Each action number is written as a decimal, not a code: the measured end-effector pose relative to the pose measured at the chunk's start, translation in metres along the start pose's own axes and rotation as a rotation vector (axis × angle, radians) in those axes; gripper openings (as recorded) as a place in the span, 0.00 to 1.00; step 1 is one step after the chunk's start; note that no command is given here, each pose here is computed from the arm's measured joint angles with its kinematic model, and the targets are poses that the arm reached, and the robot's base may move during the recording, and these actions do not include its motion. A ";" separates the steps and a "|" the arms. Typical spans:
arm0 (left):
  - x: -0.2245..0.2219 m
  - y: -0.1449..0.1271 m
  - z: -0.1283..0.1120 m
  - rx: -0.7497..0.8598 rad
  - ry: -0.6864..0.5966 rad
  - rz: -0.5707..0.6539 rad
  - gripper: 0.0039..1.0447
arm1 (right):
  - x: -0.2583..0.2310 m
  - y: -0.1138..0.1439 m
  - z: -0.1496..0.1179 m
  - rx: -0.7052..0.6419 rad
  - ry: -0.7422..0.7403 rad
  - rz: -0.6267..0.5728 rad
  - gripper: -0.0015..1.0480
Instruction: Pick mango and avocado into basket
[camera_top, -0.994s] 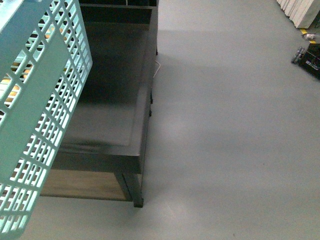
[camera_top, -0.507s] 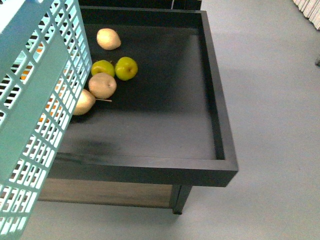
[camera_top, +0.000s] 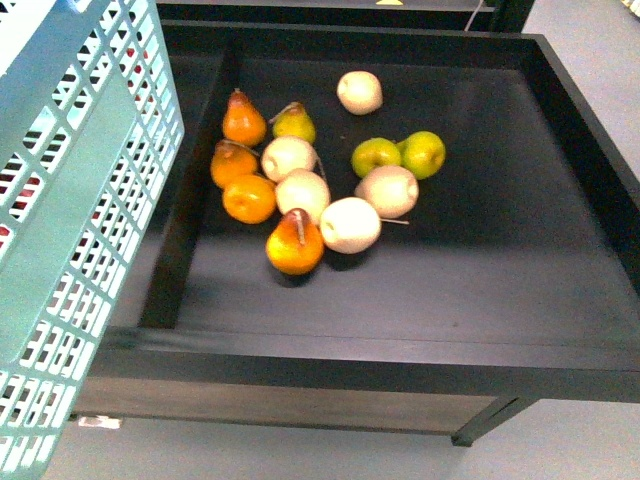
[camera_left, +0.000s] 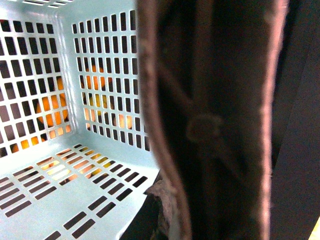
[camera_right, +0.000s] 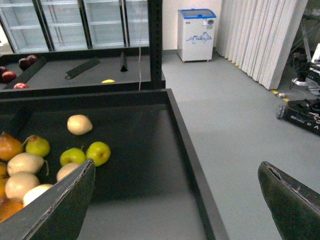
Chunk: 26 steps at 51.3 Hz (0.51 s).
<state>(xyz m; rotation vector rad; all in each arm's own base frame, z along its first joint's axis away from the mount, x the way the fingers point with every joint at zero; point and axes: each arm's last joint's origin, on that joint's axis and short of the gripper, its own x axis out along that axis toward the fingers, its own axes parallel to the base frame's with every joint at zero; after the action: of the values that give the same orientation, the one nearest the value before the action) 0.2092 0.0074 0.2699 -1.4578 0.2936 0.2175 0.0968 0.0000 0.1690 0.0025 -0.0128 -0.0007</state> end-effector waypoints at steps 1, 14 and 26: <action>0.000 0.000 0.000 0.000 0.002 0.000 0.04 | 0.000 0.000 0.000 0.000 0.000 0.001 0.92; 0.000 0.000 0.000 0.000 0.002 0.000 0.04 | 0.000 0.000 0.000 0.000 0.000 0.001 0.92; 0.000 0.000 0.000 0.000 0.000 0.000 0.04 | 0.000 0.000 0.000 0.000 0.000 0.001 0.92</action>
<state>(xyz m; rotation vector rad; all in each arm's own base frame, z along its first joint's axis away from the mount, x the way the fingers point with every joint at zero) 0.2091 0.0074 0.2698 -1.4582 0.2936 0.2176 0.0968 0.0000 0.1691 0.0021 -0.0132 0.0004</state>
